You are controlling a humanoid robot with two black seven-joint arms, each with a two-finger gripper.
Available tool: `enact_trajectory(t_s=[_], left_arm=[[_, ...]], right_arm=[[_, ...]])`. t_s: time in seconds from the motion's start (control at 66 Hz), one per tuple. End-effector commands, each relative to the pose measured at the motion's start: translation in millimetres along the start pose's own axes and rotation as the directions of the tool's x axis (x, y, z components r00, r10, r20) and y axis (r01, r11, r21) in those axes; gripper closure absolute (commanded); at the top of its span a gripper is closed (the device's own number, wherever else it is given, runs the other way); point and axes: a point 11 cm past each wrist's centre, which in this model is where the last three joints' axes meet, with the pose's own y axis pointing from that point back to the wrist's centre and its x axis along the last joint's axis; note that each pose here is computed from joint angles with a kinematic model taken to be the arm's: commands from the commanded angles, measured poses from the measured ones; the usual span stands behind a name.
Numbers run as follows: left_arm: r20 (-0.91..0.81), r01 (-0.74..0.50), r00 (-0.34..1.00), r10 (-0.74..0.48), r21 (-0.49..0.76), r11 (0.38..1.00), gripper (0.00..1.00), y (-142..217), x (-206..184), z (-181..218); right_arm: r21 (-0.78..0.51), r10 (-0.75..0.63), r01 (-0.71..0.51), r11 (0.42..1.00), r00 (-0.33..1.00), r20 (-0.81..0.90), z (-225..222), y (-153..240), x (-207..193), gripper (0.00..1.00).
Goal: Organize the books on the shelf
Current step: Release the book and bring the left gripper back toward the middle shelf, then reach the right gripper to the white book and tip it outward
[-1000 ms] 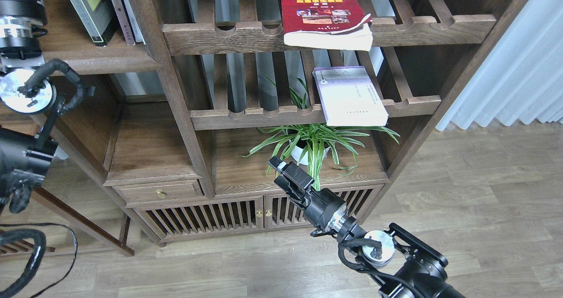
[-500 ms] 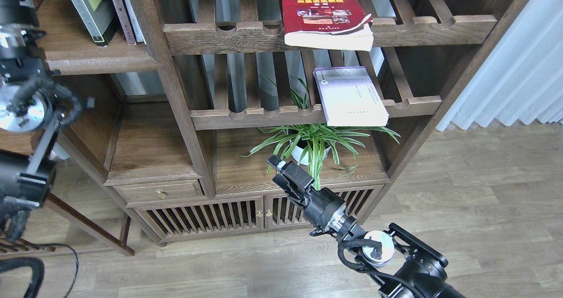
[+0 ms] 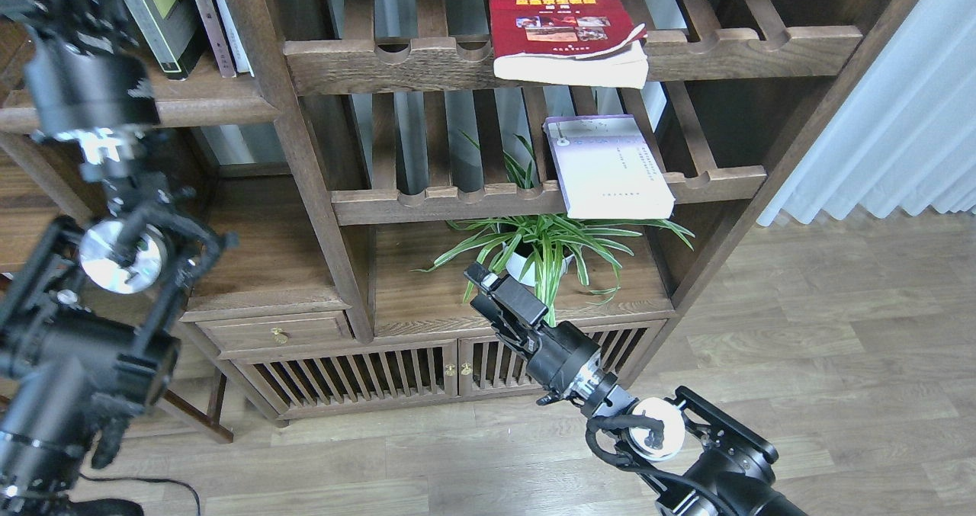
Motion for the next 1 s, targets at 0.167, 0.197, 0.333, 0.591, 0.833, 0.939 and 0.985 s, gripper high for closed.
enact_trajectory(t_s=[0.167, 0.197, 0.333, 0.591, 0.833, 0.939, 0.985], left_arm=[[-0.027, -0.185, 0.981, 0.190, 0.135, 0.974, 0.25, 76.3, 35.6, -35.9], [-0.025, -0.192, 0.980, 0.198, 0.143, 0.971, 0.25, 79.8, 36.8, -37.1], [-0.008, -0.214, 0.976, 0.218, 0.174, 0.961, 0.23, 91.1, 40.8, -38.6], [0.007, -0.226, 0.973, 0.231, 0.230, 0.947, 0.18, 97.6, 44.2, -43.0], [0.036, -0.258, 0.965, 0.261, 0.321, 0.911, 0.15, 106.6, 55.2, -49.2], [0.058, -0.289, 0.956, 0.287, 0.351, 0.891, 0.14, 113.9, 64.7, -48.9], [0.062, -0.293, 0.955, 0.291, 0.355, 0.888, 0.15, 115.1, 66.1, -48.7]], right_arm=[[0.021, -0.076, 0.076, 0.997, 0.997, -0.001, -6.3, -6.7, -21.2, 0.01], [0.023, -0.089, 0.089, 0.996, 0.996, -0.002, -7.0, -7.9, -25.3, 0.01], [0.039, -0.124, 0.124, 0.992, 0.992, -0.006, -12.6, -11.0, -36.7, 0.01], [0.096, -0.160, 0.160, 0.982, 0.987, -0.011, -30.0, -10.5, -48.1, 0.01], [0.206, -0.190, 0.188, 0.960, 0.982, -0.009, -49.7, -4.3, -56.6, 0.01], [0.243, -0.193, 0.191, 0.951, 0.981, -0.014, -59.5, -2.3, -57.6, 0.01], [0.259, -0.176, 0.173, 0.950, 0.984, -0.011, -64.5, -1.2, -55.6, 0.01]])
